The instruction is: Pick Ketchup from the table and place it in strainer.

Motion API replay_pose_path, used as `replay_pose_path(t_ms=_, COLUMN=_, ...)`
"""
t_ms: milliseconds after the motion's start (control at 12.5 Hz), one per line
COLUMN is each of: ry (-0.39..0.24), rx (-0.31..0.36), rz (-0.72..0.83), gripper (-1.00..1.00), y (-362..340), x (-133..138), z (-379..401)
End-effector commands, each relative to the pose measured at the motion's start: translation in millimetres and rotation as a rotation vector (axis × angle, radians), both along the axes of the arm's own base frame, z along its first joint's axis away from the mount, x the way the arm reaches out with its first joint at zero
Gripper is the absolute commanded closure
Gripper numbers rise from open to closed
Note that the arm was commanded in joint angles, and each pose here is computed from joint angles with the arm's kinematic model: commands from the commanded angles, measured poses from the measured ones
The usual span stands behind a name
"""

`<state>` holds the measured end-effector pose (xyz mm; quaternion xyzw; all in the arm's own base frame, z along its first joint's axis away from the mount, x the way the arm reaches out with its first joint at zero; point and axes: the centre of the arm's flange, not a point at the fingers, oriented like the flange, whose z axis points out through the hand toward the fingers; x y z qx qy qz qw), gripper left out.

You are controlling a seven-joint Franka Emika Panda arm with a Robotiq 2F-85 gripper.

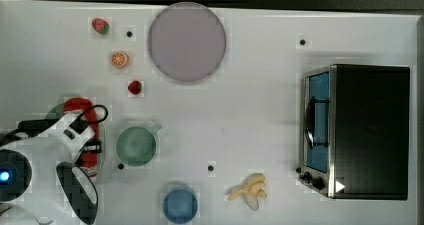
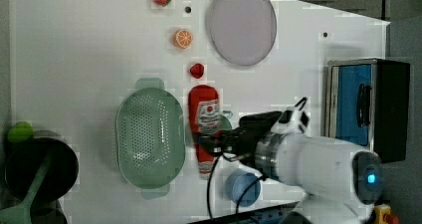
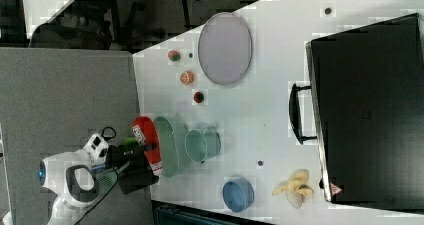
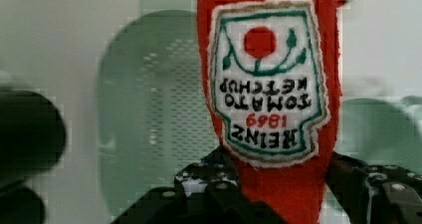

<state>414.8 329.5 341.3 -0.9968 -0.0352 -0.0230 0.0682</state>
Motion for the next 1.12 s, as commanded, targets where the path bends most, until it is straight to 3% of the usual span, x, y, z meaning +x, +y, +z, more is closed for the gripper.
replay_pose_path(t_ms=80, ry=0.029, rx=0.096, rz=-0.188, gripper=-0.09, y=18, x=10, z=-18)
replay_pose_path(t_ms=480, ry=0.078, rx=0.200, rz=-0.231, gripper=-0.09, y=41, x=4, z=-75)
replay_pose_path(t_ms=560, ry=0.078, rx=0.214, rz=-0.234, gripper=-0.18, y=42, x=5, z=-83)
replay_pose_path(t_ms=880, ry=0.070, rx=0.228, rz=-0.248, gripper=-1.00, y=39, x=10, z=-84)
replay_pose_path(t_ms=1120, ry=0.017, rx=0.214, rz=-0.312, gripper=-1.00, y=14, x=32, z=-53)
